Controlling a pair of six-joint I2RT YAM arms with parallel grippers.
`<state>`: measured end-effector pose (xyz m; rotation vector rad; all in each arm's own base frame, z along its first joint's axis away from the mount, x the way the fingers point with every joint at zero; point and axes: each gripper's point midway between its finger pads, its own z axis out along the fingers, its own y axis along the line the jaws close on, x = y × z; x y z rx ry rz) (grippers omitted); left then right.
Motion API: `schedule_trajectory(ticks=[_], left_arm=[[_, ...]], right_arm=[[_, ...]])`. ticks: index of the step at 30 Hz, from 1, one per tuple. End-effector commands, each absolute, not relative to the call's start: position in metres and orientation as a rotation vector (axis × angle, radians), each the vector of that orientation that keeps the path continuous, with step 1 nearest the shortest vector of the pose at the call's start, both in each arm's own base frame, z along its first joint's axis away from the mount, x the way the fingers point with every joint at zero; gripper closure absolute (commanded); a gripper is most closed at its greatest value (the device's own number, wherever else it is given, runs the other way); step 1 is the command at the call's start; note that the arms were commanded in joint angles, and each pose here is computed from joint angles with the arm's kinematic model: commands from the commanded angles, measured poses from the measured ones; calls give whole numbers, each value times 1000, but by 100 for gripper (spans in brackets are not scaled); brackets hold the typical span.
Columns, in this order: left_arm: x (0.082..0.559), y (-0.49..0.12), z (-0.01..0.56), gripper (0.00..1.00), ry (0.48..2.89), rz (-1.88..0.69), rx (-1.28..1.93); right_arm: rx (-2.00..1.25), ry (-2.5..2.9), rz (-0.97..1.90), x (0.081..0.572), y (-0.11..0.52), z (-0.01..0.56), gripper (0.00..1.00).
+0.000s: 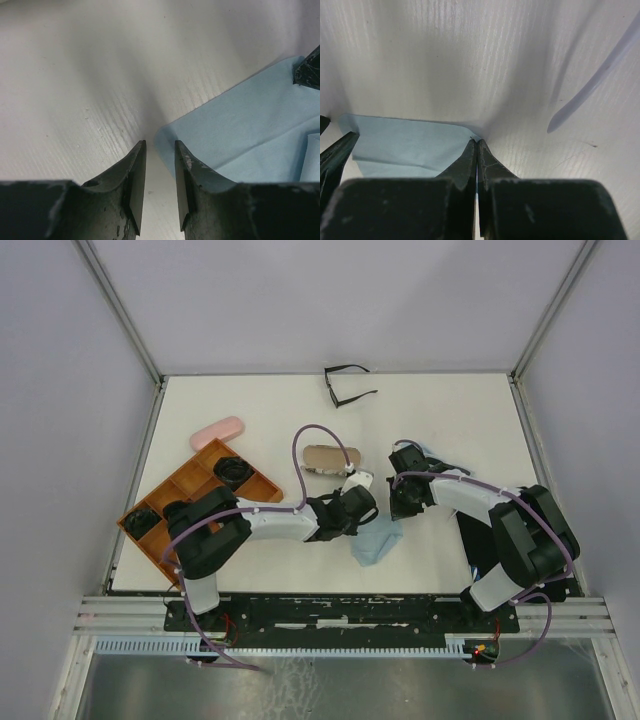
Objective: Organize the sunglasses
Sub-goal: Fold the glasses cleaning cloth at the center of the board.
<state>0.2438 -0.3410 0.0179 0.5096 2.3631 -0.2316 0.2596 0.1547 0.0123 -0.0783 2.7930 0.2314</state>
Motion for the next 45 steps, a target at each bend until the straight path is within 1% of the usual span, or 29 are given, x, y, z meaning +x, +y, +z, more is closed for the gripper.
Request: schedule_trajectory(ticks=[1,7,10,13,17,23,30,37,45], left_arm=[[229,-342,0,66,2426,-238,493],[211,-335,-21,74,2481,-223,515],[206,-333,-26,82,2495,-228,524],[203,-331,-28,92,2501,-231,527],[204,-332,-26,97,2491,-234,529],[219,-335,-7,97,2415,-223,536],[247,-328,22,97,2318,-205,501],[269,-319,32,97,2276,-200,507],[293,-326,47,97,2214,-233,553]], right_arm=[[-74,2779,201,262,149,10,100],[-73,2775,205,262,149,12,100],[-75,2775,211,262,150,12,100],[-71,2772,219,261,150,14,100],[-70,2766,235,260,151,16,100],[-109,2706,394,263,171,26,100],[-139,2594,471,274,181,45,100],[-91,2537,411,286,174,55,100],[-95,2538,420,295,180,51,100]])
